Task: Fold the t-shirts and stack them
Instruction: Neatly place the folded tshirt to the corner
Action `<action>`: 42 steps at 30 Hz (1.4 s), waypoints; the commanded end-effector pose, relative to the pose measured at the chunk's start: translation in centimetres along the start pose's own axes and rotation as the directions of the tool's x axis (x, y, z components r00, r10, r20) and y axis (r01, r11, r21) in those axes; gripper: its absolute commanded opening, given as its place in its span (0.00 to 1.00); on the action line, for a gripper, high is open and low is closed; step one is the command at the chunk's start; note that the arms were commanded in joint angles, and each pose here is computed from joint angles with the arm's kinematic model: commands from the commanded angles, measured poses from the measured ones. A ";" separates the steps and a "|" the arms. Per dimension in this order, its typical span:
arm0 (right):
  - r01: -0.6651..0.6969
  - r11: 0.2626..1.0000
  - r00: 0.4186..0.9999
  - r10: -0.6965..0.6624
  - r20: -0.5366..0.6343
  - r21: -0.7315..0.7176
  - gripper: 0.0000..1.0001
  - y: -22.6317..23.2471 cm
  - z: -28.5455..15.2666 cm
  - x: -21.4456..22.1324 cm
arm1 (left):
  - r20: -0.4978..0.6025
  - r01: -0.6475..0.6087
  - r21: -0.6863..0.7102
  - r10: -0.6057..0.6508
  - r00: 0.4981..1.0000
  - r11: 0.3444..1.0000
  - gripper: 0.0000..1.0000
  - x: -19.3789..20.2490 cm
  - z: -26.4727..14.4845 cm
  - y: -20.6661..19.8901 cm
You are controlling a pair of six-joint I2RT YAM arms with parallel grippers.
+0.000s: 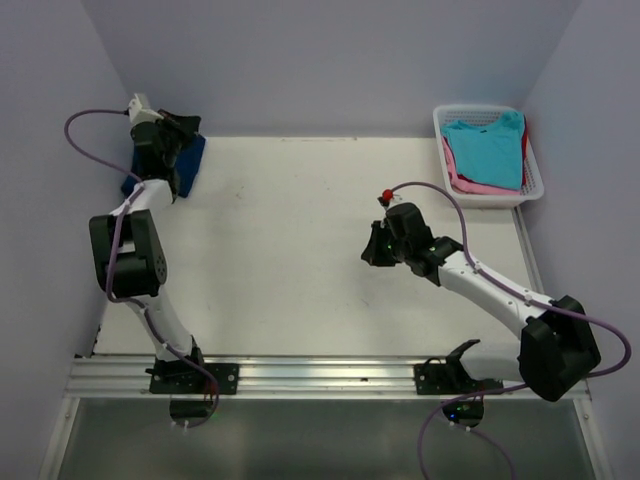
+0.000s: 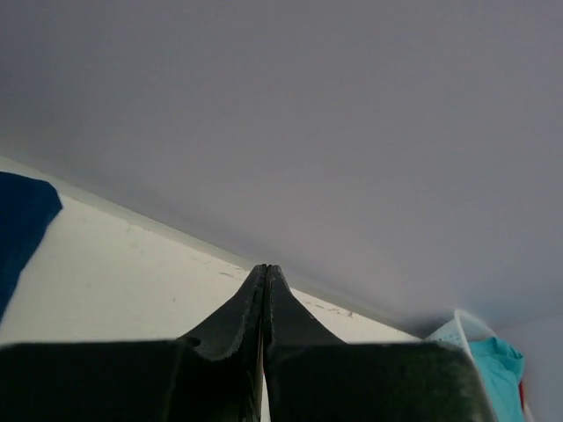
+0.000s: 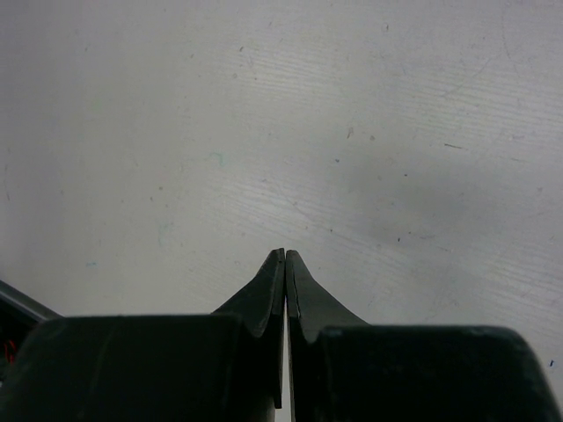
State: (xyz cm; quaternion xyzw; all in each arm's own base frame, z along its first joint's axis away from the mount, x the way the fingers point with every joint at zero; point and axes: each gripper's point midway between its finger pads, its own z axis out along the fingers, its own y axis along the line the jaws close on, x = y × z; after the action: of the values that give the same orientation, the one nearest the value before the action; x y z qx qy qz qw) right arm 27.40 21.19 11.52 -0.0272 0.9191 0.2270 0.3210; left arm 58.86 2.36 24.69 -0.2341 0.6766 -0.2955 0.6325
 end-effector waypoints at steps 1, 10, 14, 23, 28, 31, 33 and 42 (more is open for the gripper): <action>0.016 0.999 0.998 -0.014 0.053 -0.033 0.00 0.6 -0.8 -0.8 | 0.099 0.111 -0.171 -0.095 0.991 0.979 0.00 -0.7 -1.3 6.4; 0.015 0.999 0.999 -0.013 0.049 -0.031 0.00 0.0 -1.3 0.3 | 0.225 0.304 -0.504 -0.217 0.950 0.809 0.00 2.9 -6.7 21.7; 0.015 0.999 0.999 -0.013 0.045 -0.034 0.00 0.1 -1.4 0.3 | 0.200 0.361 -0.556 -0.301 0.932 0.749 0.00 6.6 -7.7 24.5; 0.035 0.999 0.997 -0.032 0.068 -0.037 0.00 0.6 -1.9 -0.9 | 0.092 0.385 -0.419 -0.383 0.919 0.822 0.00 7.0 -7.2 20.1; 0.078 0.995 0.991 -0.069 0.119 -0.069 0.60 1.7 -3.2 -2.5 | 0.098 0.224 -0.209 -0.207 0.973 0.952 0.69 0.0 -8.7 8.0; 0.101 0.991 0.983 -0.086 0.164 -0.088 0.99 2.4 -5.1 -3.6 | 0.006 0.102 -0.170 -0.103 0.995 0.980 1.00 0.9 -11.1 1.8; 0.114 0.988 0.973 -0.092 0.210 -0.099 0.99 2.7 -6.7 -4.4 | -0.049 0.039 -0.073 -0.042 0.998 0.997 1.00 2.2 -13.4 -3.4; 0.131 0.991 0.942 -0.123 0.313 -0.006 0.99 0.8 -12.2 -5.1 | -0.308 -0.064 0.367 0.186 0.933 0.928 1.00 13.0 -26.0 -15.0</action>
State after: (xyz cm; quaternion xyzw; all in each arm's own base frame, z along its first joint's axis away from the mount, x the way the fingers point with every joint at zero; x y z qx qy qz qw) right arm 24.66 17.80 22.23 -0.0534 0.8501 0.2517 0.4594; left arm 34.18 -11.32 31.60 -0.1017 0.6649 -0.3969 0.6245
